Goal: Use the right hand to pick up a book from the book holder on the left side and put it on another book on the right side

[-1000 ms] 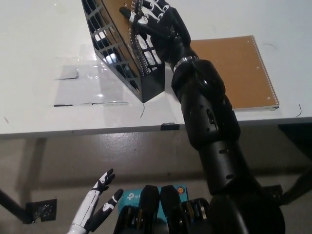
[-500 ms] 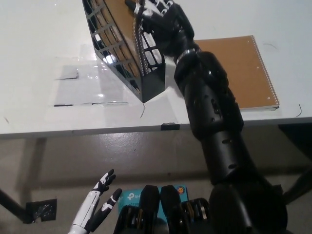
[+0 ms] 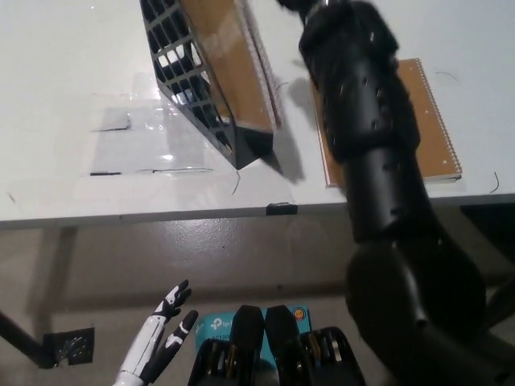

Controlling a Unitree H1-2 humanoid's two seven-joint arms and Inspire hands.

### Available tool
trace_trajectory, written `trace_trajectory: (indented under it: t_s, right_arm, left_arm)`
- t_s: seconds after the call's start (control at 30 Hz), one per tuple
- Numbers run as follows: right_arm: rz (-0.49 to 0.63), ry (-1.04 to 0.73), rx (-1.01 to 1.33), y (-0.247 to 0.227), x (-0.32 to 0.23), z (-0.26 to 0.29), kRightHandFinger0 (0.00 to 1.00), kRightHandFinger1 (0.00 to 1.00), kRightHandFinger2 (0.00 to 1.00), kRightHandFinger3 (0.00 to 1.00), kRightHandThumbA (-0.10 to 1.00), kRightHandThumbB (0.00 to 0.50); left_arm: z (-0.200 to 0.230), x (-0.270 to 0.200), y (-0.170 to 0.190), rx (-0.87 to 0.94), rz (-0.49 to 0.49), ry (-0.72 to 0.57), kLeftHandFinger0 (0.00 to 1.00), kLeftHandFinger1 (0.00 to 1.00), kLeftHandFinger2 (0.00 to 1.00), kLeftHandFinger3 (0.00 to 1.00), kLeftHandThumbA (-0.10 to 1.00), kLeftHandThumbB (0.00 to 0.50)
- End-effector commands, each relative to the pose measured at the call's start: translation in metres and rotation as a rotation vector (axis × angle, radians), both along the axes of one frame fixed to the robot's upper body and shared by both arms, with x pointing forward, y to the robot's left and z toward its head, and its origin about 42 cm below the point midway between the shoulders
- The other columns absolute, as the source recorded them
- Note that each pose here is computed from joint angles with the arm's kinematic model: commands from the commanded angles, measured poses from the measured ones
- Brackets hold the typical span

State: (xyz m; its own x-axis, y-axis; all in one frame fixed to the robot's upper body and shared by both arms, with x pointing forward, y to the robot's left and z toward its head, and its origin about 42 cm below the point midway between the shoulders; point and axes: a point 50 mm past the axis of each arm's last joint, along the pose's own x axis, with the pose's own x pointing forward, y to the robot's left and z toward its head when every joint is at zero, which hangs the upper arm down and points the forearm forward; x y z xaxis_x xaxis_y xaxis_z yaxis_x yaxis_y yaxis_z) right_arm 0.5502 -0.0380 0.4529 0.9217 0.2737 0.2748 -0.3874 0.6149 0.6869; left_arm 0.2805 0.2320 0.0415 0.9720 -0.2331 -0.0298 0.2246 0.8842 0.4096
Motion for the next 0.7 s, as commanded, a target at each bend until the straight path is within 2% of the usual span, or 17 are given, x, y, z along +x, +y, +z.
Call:
trace_trajectory:
  t_s: [0.0, 0.07, 0.17, 0.43, 0.47, 0.5, 0.53, 0.57, 0.6, 0.63, 0.67]
  right_arm:
    - [0.042, -0.136, 0.08, 0.002, -0.011, 0.079, 0.0, 0.27, 0.69, 0.95, -0.1, 0.093]
    - [0.033, -0.149, 0.089, -0.002, -0.01, 0.083, 0.0, 0.26, 0.69, 0.96, -0.1, 0.074]
    - [0.021, -0.149, 0.086, -0.007, -0.008, 0.087, 0.0, 0.26, 0.69, 1.0, -0.1, 0.08]
    - [-0.011, -0.147, 0.085, -0.027, -0.003, 0.085, 0.0, 0.3, 0.72, 1.0, -0.1, 0.069]
    - [-0.068, -0.166, 0.006, -0.029, -0.003, 0.079, 0.0, 0.33, 0.75, 0.94, -0.1, 0.105]
    - [-0.103, -0.184, -0.045, -0.03, -0.003, 0.077, 0.0, 0.33, 0.76, 0.87, -0.1, 0.118]
    - [-0.14, -0.198, -0.109, -0.03, -0.003, 0.076, 0.1, 0.45, 0.84, 0.9, -0.1, 0.21]
    - [-0.253, -0.371, -0.452, -0.031, -0.007, 0.068, 0.85, 1.0, 1.0, 1.0, 0.27, 0.265]
    - [-0.256, -0.428, -0.572, -0.03, -0.009, 0.065, 1.0, 1.0, 1.0, 1.0, 0.5, 0.419]
    - [-0.252, -0.508, -0.792, -0.027, -0.015, 0.06, 1.0, 1.0, 1.0, 1.0, 0.68, 0.478]
    - [-0.256, -0.544, -0.917, -0.024, -0.018, 0.056, 1.0, 1.0, 1.0, 1.0, 0.73, 0.496]
  left_arm:
    - [0.005, -0.001, 0.001, 0.006, -0.016, -0.031, 1.0, 1.0, 1.0, 1.0, 0.97, 0.215]
    - [0.004, -0.002, 0.001, 0.001, -0.014, -0.028, 1.0, 1.0, 1.0, 1.0, 0.97, 0.218]
    - [0.004, -0.003, 0.001, 0.003, -0.016, -0.035, 1.0, 1.0, 1.0, 1.0, 0.97, 0.207]
    - [0.003, -0.002, 0.001, 0.003, -0.019, -0.037, 1.0, 1.0, 1.0, 1.0, 0.96, 0.187]
    - [0.003, -0.004, 0.001, 0.002, -0.02, -0.034, 1.0, 1.0, 1.0, 1.0, 0.96, 0.192]
    - [0.003, -0.004, 0.001, 0.002, -0.02, -0.032, 1.0, 1.0, 1.0, 1.0, 0.96, 0.193]
    - [0.003, -0.003, 0.001, 0.002, -0.021, -0.031, 1.0, 1.0, 1.0, 1.0, 0.96, 0.193]
    - [0.003, -0.003, 0.001, 0.001, -0.021, -0.029, 1.0, 1.0, 1.0, 1.0, 0.96, 0.194]
    - [0.003, -0.002, 0.001, 0.0, -0.021, -0.029, 1.0, 1.0, 1.0, 1.0, 0.96, 0.195]
    - [0.003, -0.002, 0.002, 0.001, -0.02, -0.028, 1.0, 1.0, 1.0, 1.0, 0.96, 0.194]
    - [0.003, -0.002, 0.002, 0.004, -0.02, -0.027, 1.0, 1.0, 1.0, 1.0, 0.96, 0.193]
